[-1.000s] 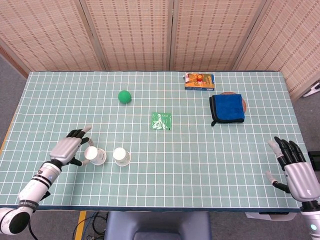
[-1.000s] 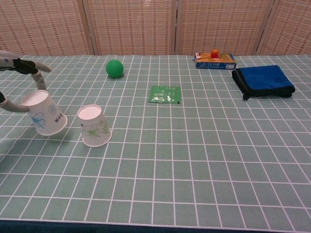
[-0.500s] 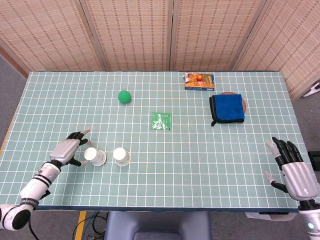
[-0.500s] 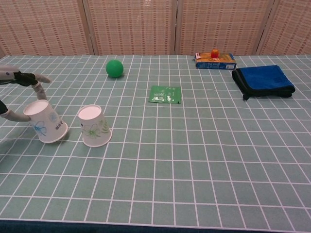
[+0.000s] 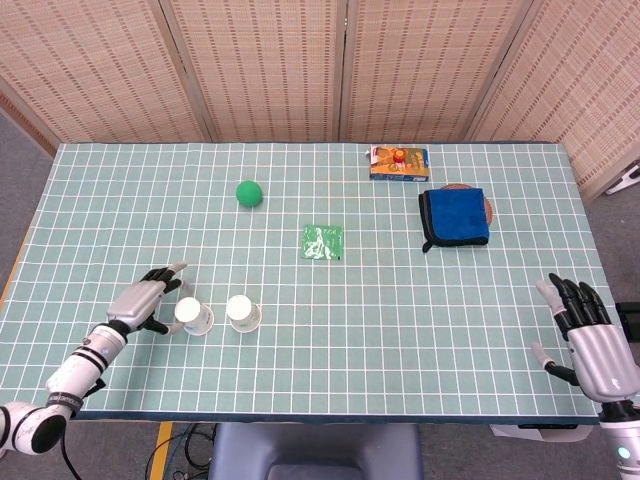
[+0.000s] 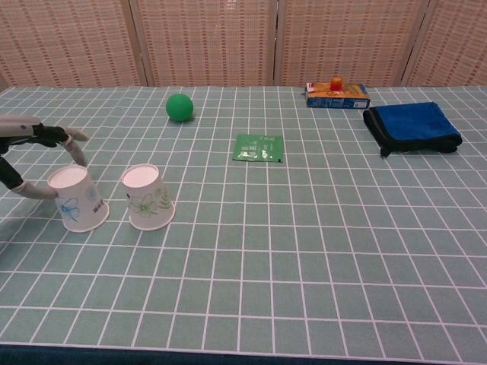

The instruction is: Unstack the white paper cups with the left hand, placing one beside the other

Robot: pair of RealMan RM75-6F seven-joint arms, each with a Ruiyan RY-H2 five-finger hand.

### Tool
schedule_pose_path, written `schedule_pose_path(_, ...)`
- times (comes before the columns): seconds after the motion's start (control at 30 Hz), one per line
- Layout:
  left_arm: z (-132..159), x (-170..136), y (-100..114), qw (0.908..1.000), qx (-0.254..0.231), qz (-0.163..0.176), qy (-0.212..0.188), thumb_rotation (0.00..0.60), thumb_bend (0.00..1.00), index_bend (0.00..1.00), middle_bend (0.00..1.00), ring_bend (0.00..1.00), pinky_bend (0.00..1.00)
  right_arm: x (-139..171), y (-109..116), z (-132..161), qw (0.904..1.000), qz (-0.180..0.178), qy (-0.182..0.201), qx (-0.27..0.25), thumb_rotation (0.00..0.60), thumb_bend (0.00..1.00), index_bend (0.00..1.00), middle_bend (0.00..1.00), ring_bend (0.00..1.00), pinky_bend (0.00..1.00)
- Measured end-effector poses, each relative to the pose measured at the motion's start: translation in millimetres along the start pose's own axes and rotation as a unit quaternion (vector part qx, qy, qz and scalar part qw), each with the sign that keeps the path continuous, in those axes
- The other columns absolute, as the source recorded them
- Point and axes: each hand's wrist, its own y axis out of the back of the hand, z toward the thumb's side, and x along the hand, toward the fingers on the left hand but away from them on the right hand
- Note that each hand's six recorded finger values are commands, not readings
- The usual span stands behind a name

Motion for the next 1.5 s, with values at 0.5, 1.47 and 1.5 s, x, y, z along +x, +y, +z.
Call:
schedule_pose_path(0.5,13.7,-60.6,34.6,0.9977,0.028,0.061,-0.007,0.6,0.27,0.03,0.0,0.0,0.0,3.0,2.4,1.8,1.0,-0.005,0.003,0.001,0.6,0.29,0.0,0.0,0.0,0.0)
schedule_pose_path(1.47,-77.4,-194.5,0.8,0.9608,0.091,0.249,0.082,0.6,0.27,0.0,0.0,0.0,0.0,-11.7,-12.0,-3.6,0.9981,-0.001,-0.05,0.036,0.6,0.3,0.0,0.0,0.0,0.0)
schedule_pose_path(1.5,-77.4,-194.2,1.3,0.9603,0.091,0.251,0.082,0.6,0.27,0.0,0.0,0.0,0.0,-12.3,-12.7,-3.4,0.9981,0.0,-0.049,0.036,0.6,0.3,0.0,0.0,0.0,0.0)
